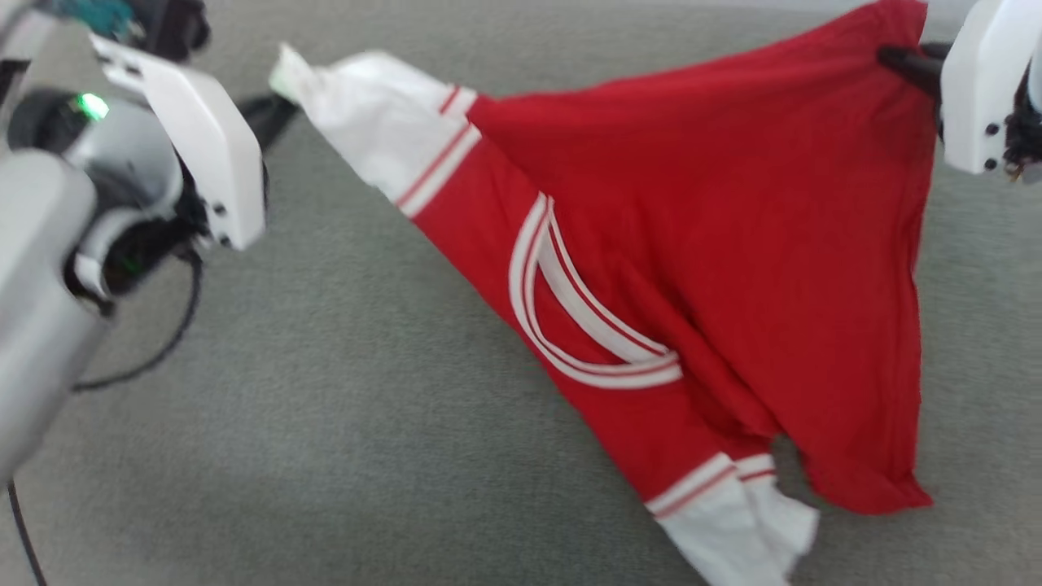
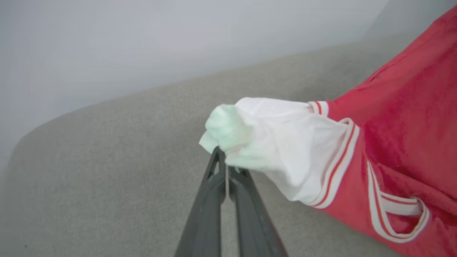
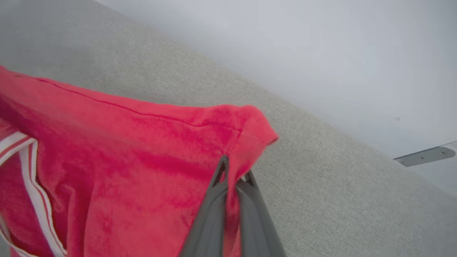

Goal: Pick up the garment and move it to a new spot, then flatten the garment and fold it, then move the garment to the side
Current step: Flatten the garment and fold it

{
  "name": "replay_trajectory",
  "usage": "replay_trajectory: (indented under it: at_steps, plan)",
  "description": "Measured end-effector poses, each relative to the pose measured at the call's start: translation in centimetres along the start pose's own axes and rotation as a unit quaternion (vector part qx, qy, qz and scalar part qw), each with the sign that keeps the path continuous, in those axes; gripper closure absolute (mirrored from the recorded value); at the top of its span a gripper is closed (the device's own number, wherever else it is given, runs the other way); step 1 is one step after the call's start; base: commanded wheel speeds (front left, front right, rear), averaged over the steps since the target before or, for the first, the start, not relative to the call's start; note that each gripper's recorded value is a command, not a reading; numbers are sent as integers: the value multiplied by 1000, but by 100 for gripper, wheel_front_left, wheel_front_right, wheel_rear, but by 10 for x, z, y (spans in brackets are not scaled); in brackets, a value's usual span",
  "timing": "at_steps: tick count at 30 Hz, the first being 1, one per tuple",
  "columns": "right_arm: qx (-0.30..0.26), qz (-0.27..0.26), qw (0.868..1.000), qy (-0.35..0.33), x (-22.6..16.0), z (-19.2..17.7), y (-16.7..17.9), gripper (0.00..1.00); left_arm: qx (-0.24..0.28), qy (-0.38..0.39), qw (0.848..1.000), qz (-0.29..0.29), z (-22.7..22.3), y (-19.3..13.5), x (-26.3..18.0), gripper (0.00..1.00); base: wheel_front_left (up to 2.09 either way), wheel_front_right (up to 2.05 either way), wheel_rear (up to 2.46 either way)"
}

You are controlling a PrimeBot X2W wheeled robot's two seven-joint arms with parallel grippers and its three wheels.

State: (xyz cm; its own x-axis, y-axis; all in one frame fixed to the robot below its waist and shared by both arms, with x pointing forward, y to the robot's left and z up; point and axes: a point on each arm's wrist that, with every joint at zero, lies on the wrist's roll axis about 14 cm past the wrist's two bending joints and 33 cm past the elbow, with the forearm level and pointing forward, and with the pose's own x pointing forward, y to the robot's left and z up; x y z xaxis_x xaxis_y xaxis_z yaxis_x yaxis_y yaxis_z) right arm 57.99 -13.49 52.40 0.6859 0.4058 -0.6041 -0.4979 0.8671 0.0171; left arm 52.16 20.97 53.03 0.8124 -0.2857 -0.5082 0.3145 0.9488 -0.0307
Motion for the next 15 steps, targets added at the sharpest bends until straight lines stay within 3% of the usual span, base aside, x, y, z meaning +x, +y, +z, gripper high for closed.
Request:
replay_trajectory:
  at_steps: [15]
  plan:
    - [0,-80,990,-120,-98,65,-38,100,50,-116,992,22,137,-7,-15,100,0,0,0]
